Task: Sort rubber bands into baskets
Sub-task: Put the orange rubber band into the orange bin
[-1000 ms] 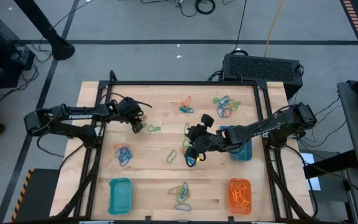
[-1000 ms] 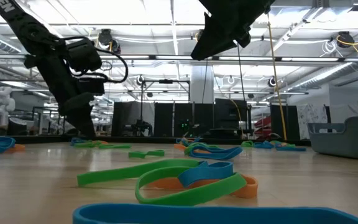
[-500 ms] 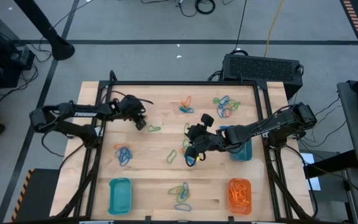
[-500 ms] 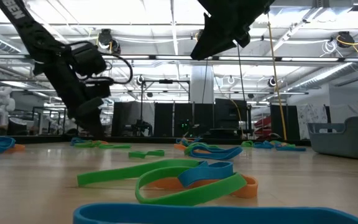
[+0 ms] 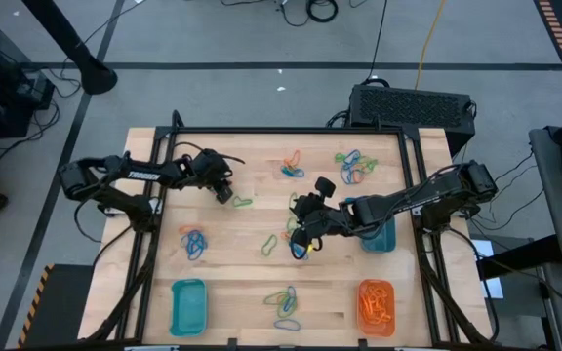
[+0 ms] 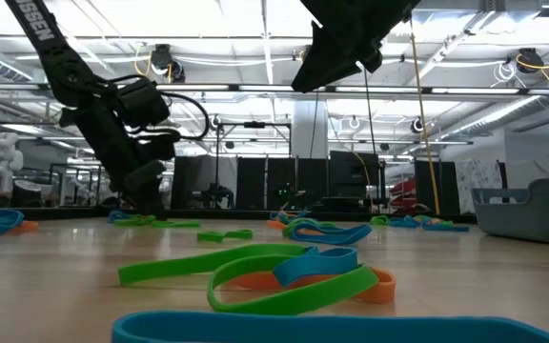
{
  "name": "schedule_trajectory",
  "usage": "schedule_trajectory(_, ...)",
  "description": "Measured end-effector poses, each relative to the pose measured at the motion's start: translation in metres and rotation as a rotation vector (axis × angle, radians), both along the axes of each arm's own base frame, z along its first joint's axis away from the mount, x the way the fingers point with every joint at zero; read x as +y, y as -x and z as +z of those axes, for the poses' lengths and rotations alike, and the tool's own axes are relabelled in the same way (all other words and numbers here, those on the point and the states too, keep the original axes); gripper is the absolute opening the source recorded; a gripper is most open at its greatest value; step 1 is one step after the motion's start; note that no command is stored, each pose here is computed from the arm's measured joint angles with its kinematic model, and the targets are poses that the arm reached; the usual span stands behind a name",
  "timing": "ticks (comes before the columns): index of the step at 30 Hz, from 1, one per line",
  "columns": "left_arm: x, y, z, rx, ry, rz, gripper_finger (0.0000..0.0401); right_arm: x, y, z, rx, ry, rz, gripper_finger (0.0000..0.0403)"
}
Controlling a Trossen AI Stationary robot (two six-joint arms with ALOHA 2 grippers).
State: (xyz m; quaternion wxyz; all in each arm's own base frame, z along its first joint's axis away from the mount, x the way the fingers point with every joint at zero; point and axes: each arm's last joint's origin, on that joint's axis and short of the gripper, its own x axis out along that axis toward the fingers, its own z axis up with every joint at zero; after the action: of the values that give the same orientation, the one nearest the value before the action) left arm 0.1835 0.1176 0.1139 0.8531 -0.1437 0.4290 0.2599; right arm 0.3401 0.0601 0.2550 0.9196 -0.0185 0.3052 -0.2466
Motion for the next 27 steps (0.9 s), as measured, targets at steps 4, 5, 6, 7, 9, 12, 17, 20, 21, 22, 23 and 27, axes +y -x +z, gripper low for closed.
schedule_trajectory(4, 0.0, 0.0, 0.0, -0.001, 0.0, -0.003, 0.0095, 0.0, 0.0, 0.0, 0.0, 0.0, 0.0, 0.0098)
schedule_trajectory(5, 0.0, 0.0, 0.0, -0.001, 0.0, -0.003, 0.0072, 0.0, 0.0, 0.0, 0.0, 0.0, 0.0, 0.0098)
schedule_trajectory(6, 0.0, 0.0, 0.0, -0.001, 0.0, -0.003, 0.0048, 0.0, 0.0, 0.0, -0.001, 0.0, 0.0, 0.0098)
schedule_trajectory(7, 0.0, 0.0, 0.0, -0.001, 0.0, -0.003, 0.0026, 0.0, 0.0, 0.0, -0.002, -0.001, 0.0, 0.0098)
schedule_trajectory(9, 0.0, 0.0, 0.0, -0.002, -0.001, -0.005, 0.0011, 0.0, 0.0, 0.0, -0.007, -0.002, 0.0, 0.0098)
schedule_trajectory(12, -0.002, 0.0, 0.003, -0.01, -0.012, -0.034, 0.0009, 0.0, -0.001, 0.001, -0.008, -0.002, 0.0, 0.0098)
schedule_trajectory(17, -0.004, -0.002, 0.023, -0.148, -0.04, -0.077, 0.0004, 0.0, -0.001, 0.001, -0.009, -0.004, -0.001, 0.0098)
schedule_trajectory(20, -0.007, -0.001, 0.037, -0.232, -0.036, -0.117, 0.0003, 0.0, -0.001, 0.001, -0.023, -0.018, -0.011, 0.0098)
schedule_trajectory(21, -0.008, 0.0, 0.043, -0.268, -0.029, -0.127, 0.0003, 0.001, -0.002, 0.0, -0.028, -0.021, -0.013, 0.0098)
schedule_trajectory(22, -0.01, 0.001, 0.047, -0.299, -0.028, -0.135, 0.0002, 0.001, -0.005, -0.002, -0.034, -0.022, -0.015, 0.0098)
schedule_trajectory(23, -0.011, 0.002, 0.052, -0.323, -0.032, -0.145, 0.0002, 0.001, -0.008, -0.004, -0.04, -0.021, -0.014, 0.0098)
schedule_trajectory(27, -0.016, 0.009, 0.062, -0.347, -0.018, -0.134, 0.0002, 0.003, -0.027, -0.024, -0.062, -0.021, 0.022, 0.0098)
